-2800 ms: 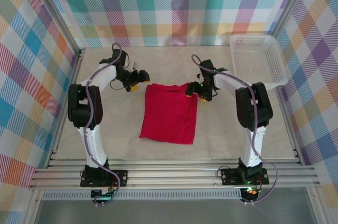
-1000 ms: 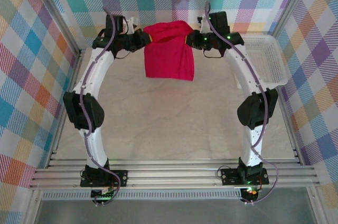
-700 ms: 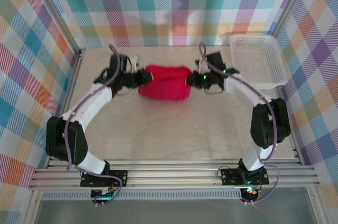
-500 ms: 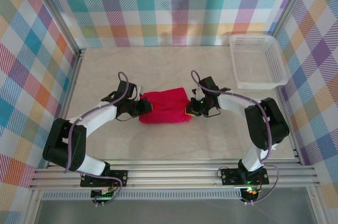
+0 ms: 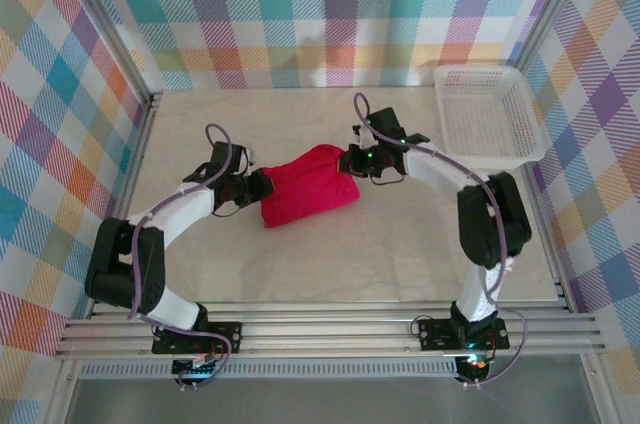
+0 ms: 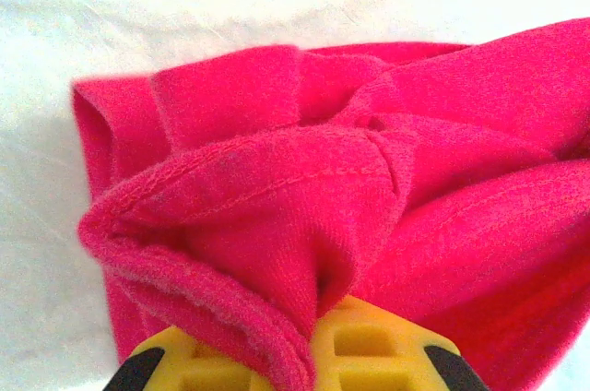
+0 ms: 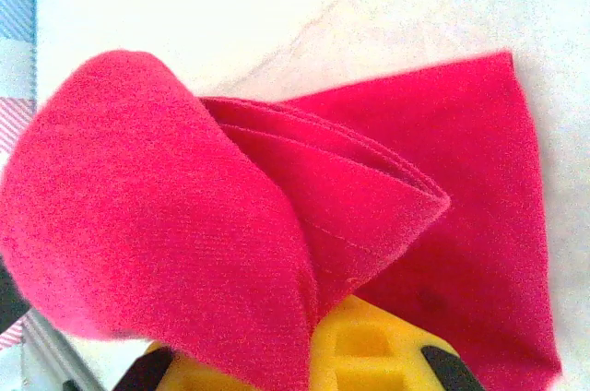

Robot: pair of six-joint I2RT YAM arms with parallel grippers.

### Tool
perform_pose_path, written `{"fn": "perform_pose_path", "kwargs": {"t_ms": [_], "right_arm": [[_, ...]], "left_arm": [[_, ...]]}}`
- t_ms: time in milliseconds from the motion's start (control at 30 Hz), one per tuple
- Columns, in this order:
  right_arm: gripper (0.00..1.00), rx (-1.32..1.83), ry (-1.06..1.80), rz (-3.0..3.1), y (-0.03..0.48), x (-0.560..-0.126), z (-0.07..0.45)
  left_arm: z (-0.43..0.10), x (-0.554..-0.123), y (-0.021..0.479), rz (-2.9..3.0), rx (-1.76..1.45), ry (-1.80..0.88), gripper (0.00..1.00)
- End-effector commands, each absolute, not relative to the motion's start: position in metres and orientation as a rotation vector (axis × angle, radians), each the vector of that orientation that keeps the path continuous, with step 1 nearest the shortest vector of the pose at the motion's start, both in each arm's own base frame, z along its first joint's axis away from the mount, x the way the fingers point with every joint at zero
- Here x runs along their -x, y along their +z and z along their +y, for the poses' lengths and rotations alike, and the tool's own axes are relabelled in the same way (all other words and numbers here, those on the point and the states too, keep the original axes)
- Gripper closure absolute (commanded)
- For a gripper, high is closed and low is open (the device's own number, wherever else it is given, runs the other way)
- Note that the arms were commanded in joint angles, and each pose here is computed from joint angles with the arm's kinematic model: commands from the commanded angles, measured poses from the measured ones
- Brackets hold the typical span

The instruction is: Fold the inside-out t-shirt

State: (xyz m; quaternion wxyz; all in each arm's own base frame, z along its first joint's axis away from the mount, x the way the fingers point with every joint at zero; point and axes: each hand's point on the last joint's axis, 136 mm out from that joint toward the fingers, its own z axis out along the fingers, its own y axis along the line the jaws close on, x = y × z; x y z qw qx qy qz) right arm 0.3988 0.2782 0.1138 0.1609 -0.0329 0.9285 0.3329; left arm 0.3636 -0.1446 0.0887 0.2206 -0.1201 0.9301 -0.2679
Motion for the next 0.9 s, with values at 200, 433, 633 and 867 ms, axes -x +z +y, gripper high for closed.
{"fn": "perform_pose_path", "kwargs": {"t_ms": [200,433,633,867], "right_arm": [[0.97,-0.041,0.731,2.937,0.016,-0.405,0.258],[0.66,0.008,0.75,2.842,0.082,-0.405,0.256],[0.54,-0.015,0.669,2.793,0.125,-0.39,0.236],[0.56,-0.238,0.631,2.764,0.122,-0.377,0.19]], "left_arm": [[-0.126,-0.37,0.017,2.746,0.434,-0.591,1.0],[-0.111,-0.378,0.103,2.688,0.317,-0.418,0.61],[-0.131,-0.371,0.175,2.595,0.187,-0.34,0.23],[-0.257,-0.363,0.157,2.566,0.122,-0.82,0.08]]}}
